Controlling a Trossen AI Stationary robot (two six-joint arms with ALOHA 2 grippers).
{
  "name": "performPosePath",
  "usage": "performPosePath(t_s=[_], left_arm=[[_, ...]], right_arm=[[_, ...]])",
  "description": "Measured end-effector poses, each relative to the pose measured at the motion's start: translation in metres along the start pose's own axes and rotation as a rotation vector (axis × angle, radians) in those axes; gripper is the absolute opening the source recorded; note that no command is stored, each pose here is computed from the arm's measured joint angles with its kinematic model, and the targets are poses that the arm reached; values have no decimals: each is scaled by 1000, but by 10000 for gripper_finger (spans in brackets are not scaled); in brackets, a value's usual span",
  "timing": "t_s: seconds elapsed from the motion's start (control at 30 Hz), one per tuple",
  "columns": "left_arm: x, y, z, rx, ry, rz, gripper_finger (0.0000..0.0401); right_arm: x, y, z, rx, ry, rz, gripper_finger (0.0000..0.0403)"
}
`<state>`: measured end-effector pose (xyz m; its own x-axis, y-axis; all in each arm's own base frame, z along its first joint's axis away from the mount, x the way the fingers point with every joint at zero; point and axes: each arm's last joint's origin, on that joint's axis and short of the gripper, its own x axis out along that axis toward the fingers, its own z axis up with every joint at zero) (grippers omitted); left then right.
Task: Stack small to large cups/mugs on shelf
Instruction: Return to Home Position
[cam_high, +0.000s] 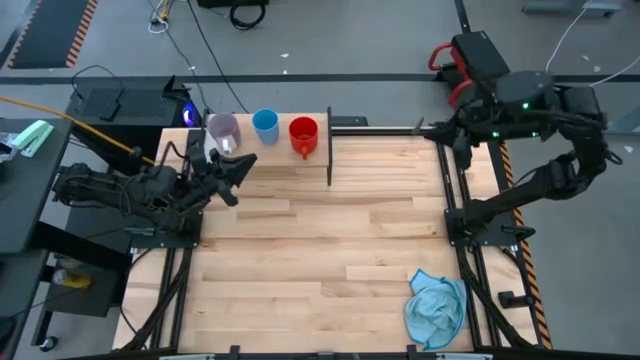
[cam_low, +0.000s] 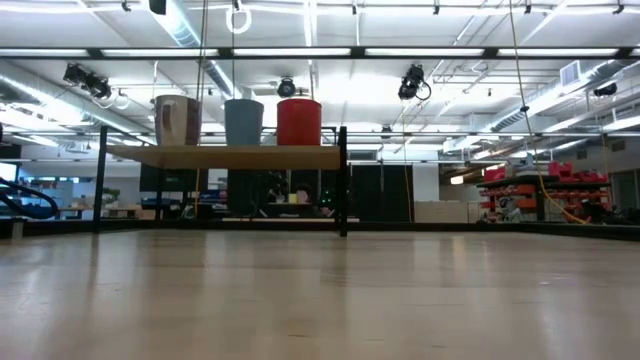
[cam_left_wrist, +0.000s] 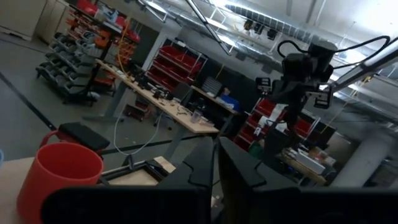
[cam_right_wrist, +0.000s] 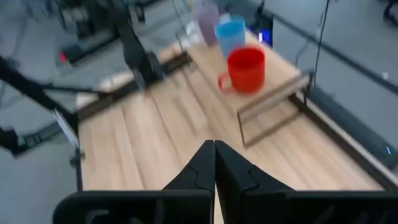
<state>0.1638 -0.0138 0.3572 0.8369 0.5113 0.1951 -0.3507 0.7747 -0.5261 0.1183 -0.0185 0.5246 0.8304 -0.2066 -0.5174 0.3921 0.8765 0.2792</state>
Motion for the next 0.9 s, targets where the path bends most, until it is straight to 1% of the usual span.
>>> performPosePath(t_s=[0.07, 0.17, 0.23, 0.27, 0.33, 0.43, 0.47, 0.57, 0.67, 0.73, 0.83, 0.9], left_arm=[[0, -1, -1, 9, 5, -3, 27], [0, 0, -3, 55, 22, 3, 21], [0, 1, -4, 59, 33, 7, 18], [0, 1, -5, 44, 33, 7, 17], [0, 1, -4, -34, 32, 5, 16], [0, 2, -6, -121, 48, 15, 18], [-1, 2, -7, -129, 57, 13, 18], [-3, -1, -13, -83, 132, -39, 15], [-6, -5, -18, -90, 175, -72, 14], [-9, -7, -21, -67, 200, -84, 17], [-12, -9, -24, -52, 229, -101, 23], [-13, -12, -28, -98, 246, -108, 27]], right_arm=[[-1, -1, -6, 3, 58, -8, 10], [-3, -2, -16, 62, 151, -19, 10], [-3, 0, -17, 49, 167, -12, 10], [-4, 1, -17, 31, 154, 4, 10], [-8, 4, -14, -10, 101, 52, 10], [-24, 6, -12, -66, -6, 143, 10], [-31, 6, -12, -79, -34, 178, 10], [-49, 2, -19, -98, -96, 264, 10], [-58, -5, -33, -81, -152, 336, 10], [-58, -10, -46, -65, -188, 408, 10], [-43, -16, -72, -47, -235, 539, 10], [-28, -18, -91, -39, -281, 650, 10]])
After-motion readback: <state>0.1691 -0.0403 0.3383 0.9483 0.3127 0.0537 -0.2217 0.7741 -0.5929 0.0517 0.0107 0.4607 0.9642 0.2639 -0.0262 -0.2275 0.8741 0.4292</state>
